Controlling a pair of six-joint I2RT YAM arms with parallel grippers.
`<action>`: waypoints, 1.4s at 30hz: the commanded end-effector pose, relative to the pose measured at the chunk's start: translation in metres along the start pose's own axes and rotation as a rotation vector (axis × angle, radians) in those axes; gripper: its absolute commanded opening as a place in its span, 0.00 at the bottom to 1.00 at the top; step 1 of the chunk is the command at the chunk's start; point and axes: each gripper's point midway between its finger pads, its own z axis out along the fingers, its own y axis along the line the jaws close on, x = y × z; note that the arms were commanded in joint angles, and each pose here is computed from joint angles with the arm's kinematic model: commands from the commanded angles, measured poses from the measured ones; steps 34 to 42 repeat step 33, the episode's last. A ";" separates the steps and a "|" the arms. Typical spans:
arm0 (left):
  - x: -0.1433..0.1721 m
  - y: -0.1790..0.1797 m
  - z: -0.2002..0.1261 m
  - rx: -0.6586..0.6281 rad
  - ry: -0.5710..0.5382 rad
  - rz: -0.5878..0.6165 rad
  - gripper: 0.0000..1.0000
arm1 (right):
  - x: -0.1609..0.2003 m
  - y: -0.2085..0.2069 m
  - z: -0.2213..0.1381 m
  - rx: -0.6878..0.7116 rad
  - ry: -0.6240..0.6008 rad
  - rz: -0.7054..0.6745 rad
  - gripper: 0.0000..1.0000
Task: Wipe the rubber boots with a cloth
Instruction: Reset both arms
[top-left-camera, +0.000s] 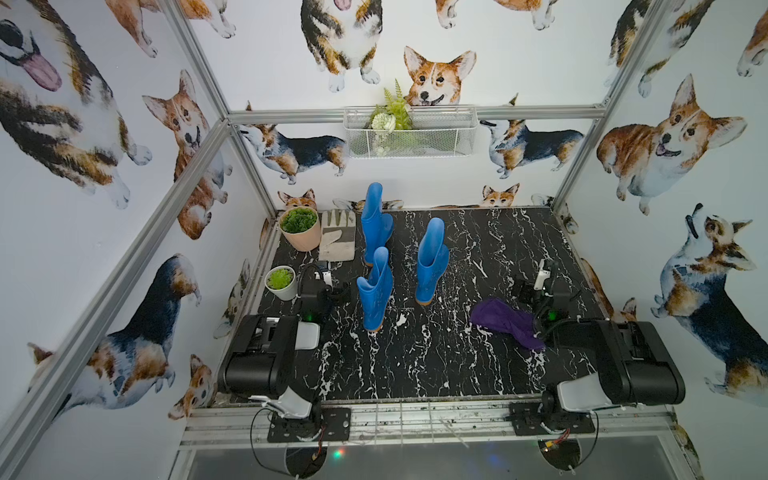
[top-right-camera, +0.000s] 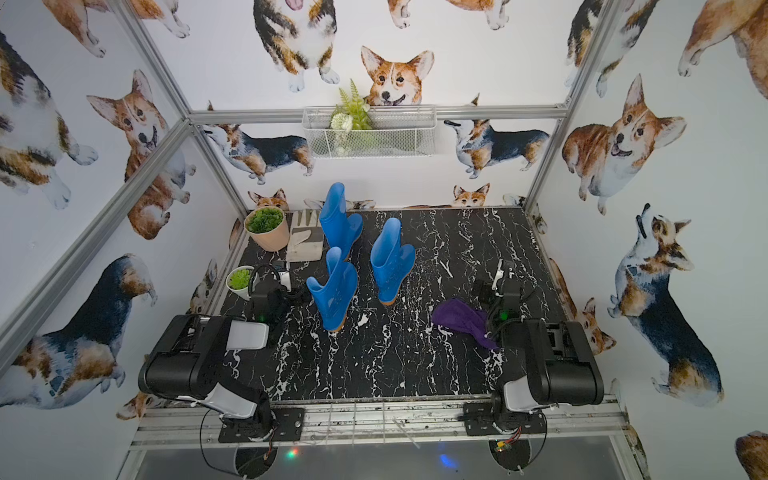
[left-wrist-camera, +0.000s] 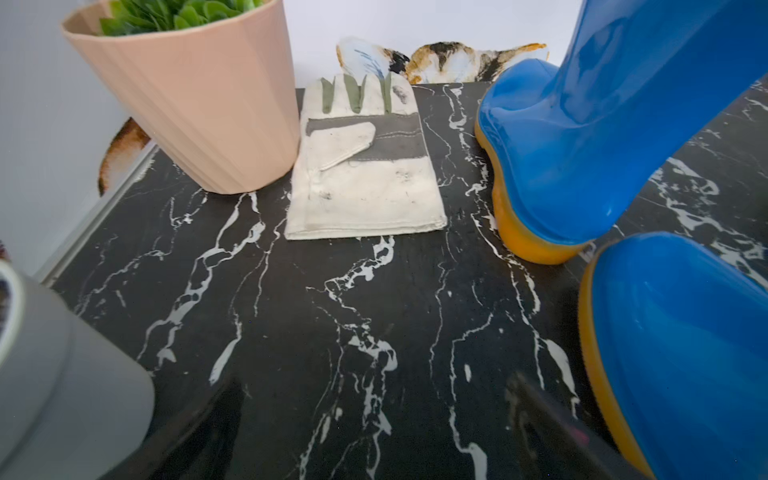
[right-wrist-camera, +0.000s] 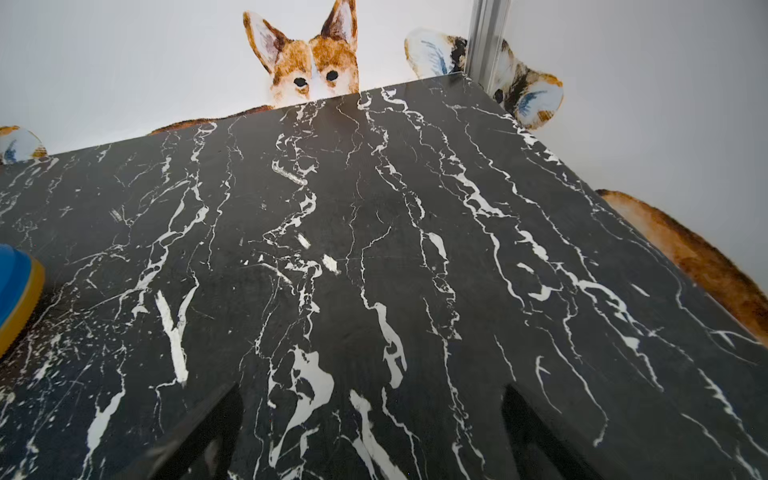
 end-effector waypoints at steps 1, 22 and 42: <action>-0.014 0.002 0.000 -0.033 -0.048 0.041 1.00 | -0.011 0.001 -0.001 0.001 -0.038 -0.019 1.00; -0.015 0.006 0.002 -0.042 -0.048 0.031 1.00 | -0.012 0.001 0.000 0.000 -0.047 -0.020 0.99; -0.016 0.005 0.002 -0.041 -0.052 0.033 1.00 | -0.012 0.001 0.000 0.001 -0.047 -0.020 0.99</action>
